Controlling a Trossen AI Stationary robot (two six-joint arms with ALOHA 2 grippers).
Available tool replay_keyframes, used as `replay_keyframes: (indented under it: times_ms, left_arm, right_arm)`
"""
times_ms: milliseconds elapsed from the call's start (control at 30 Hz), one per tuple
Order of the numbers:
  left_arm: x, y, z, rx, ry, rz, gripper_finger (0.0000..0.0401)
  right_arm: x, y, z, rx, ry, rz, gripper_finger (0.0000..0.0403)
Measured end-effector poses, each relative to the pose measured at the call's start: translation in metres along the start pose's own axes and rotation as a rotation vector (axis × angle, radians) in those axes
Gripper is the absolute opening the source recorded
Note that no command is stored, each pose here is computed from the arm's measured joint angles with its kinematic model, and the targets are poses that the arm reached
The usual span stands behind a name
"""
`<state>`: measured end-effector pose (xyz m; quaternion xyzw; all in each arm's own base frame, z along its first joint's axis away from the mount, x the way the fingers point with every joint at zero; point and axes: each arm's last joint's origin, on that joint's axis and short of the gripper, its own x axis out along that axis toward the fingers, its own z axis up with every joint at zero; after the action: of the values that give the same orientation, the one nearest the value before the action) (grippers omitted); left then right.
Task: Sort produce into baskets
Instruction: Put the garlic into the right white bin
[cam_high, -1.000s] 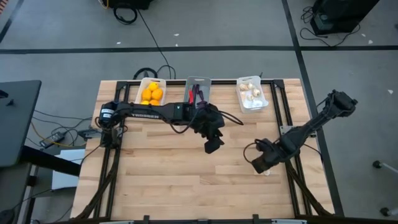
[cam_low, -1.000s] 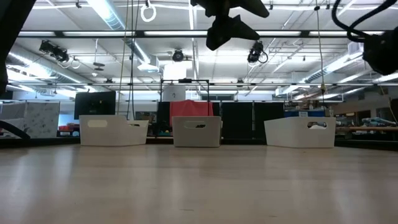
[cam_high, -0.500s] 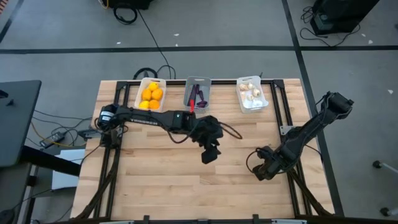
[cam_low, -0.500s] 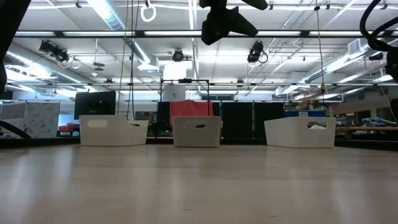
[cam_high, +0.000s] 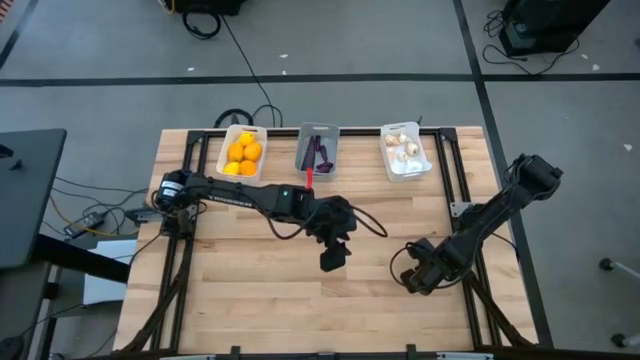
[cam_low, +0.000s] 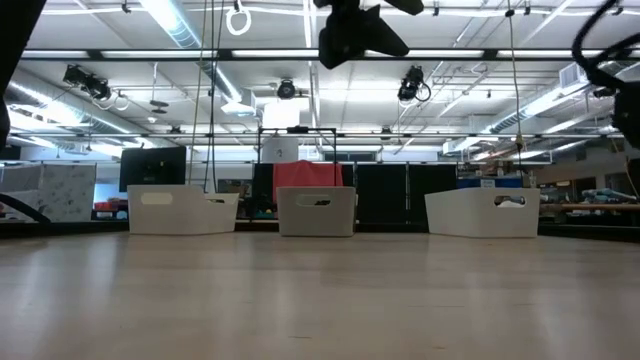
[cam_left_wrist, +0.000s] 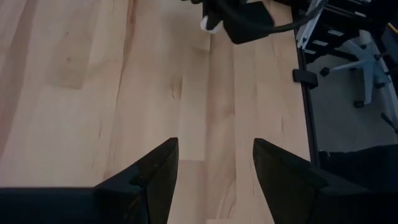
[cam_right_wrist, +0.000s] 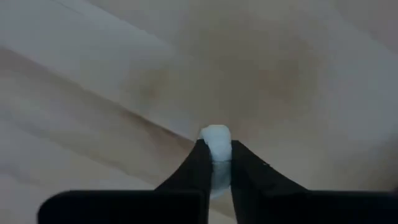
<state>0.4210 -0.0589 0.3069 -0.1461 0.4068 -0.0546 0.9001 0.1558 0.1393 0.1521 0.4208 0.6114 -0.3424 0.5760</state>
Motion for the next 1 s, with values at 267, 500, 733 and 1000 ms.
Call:
replay_keyframes:
  times_ms: [267,500,733,1000]
  left_arm:
    - [0.0,0.002,-0.002,-0.005,0.016,0.027,0.0214]
    - [-0.001,0.006,-0.001,-0.007,0.004,0.067,0.0214]
    - [-0.001,0.011,0.001,-0.012,-0.012,0.115,0.0214]
    - [-0.004,0.027,0.006,0.013,-0.04,0.215,0.0213]
  right_arm:
    - [-0.027,0.014,0.017,0.032,-0.194,0.18,0.0042]
    - [-0.051,0.009,0.058,0.006,-0.4,0.216,0.0046]
    - [-0.076,-0.009,0.109,0.003,-0.554,0.192,0.0047]
    - [-0.1,-0.04,0.163,0.047,-0.705,0.132,0.0049]
